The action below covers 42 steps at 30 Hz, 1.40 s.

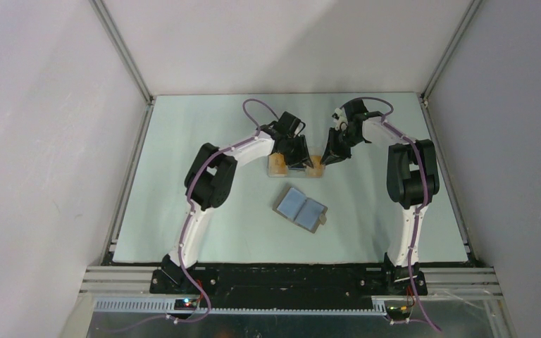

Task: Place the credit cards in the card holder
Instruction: Pick up the credit card from the storage box.

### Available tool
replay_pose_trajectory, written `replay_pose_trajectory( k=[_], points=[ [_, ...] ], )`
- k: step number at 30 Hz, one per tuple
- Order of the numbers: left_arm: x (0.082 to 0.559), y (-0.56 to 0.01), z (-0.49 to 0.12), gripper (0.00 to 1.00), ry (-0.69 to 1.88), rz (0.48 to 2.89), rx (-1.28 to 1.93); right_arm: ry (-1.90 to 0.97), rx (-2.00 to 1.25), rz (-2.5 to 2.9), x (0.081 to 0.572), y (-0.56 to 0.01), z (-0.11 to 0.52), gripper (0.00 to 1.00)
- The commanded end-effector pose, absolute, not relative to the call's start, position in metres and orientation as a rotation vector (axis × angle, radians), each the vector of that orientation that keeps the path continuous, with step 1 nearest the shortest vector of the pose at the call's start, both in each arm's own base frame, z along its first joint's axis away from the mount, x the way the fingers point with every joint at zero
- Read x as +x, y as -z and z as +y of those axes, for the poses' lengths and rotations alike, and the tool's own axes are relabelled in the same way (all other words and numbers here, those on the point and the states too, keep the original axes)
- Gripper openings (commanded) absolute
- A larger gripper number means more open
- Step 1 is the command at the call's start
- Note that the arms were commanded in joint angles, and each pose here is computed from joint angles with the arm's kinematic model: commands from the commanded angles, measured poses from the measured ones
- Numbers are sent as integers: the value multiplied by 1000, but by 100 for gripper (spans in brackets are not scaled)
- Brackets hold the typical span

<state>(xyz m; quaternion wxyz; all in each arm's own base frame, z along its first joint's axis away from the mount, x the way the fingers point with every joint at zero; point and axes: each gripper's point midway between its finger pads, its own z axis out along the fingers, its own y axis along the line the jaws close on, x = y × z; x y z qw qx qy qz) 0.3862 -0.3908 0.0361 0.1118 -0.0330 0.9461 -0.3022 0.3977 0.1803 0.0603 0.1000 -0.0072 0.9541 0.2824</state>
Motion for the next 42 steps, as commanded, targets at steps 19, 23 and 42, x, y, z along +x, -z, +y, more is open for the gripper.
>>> replay_pose_trajectory(
  k=[19, 23, 42],
  points=[
    [390, -16, -400, 43, 798, 2780, -88, -907, -50, 2791, 390, -80, 185, 3],
    [386, -22, -409, 43, 844, 2775, -26, -910, -47, 2786, 391, -81, 185, 3],
    [393, -135, -437, 35, 1288, 2478, -3, -946, -28, 2778, 389, -81, 184, 3]
  ],
)
